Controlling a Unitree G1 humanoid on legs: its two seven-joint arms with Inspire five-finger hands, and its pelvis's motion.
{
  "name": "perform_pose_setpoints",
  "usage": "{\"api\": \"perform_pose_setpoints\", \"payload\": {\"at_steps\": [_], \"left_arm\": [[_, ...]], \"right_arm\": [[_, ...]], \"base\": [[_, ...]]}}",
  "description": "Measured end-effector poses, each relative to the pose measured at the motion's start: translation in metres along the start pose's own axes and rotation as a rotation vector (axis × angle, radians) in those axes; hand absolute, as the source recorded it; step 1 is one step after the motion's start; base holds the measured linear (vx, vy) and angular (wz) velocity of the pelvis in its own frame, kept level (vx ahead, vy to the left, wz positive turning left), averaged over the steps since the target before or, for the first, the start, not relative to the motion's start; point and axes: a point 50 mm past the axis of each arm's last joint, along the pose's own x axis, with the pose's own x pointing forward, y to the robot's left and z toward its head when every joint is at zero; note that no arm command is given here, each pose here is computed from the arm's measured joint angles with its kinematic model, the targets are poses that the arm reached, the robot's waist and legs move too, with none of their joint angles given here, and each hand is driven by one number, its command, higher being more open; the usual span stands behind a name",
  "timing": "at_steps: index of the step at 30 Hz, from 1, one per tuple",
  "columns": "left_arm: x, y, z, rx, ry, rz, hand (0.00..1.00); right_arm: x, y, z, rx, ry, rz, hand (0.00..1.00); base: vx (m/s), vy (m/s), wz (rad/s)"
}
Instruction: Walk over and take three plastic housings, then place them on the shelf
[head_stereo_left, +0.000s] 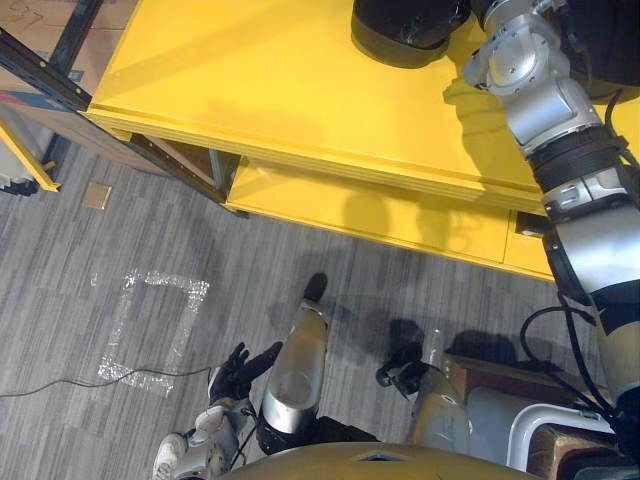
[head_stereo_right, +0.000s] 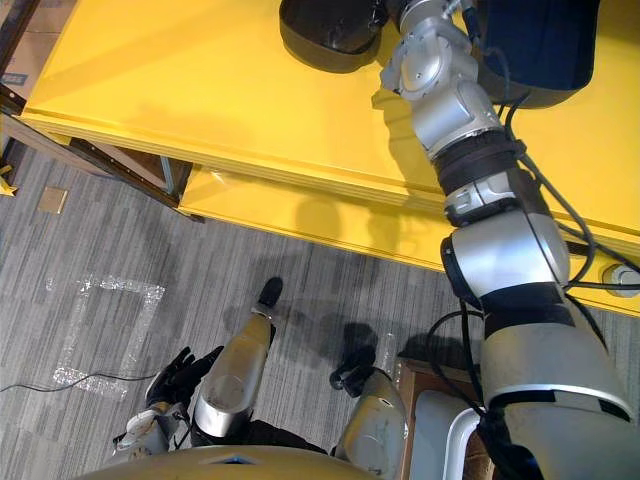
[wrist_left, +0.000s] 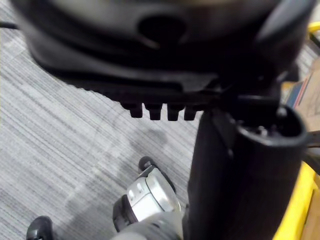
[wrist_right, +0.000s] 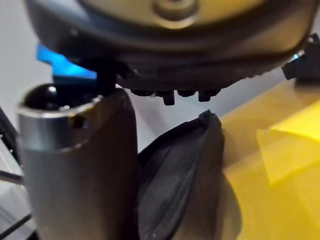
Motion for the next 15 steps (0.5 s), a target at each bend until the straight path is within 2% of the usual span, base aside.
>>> {"api": "perform_pose_setpoints", "payload": {"at_steps": [15], "left_arm": [[0.0, 0.008, 0.005, 0.027, -0.007, 0.002, 1.0]], "right_arm": [[0.004, -0.01, 0.02, -0.416, -0.143, 0.113, 1.0]], "base": [[-0.01, 0.026, -0.03]]}}
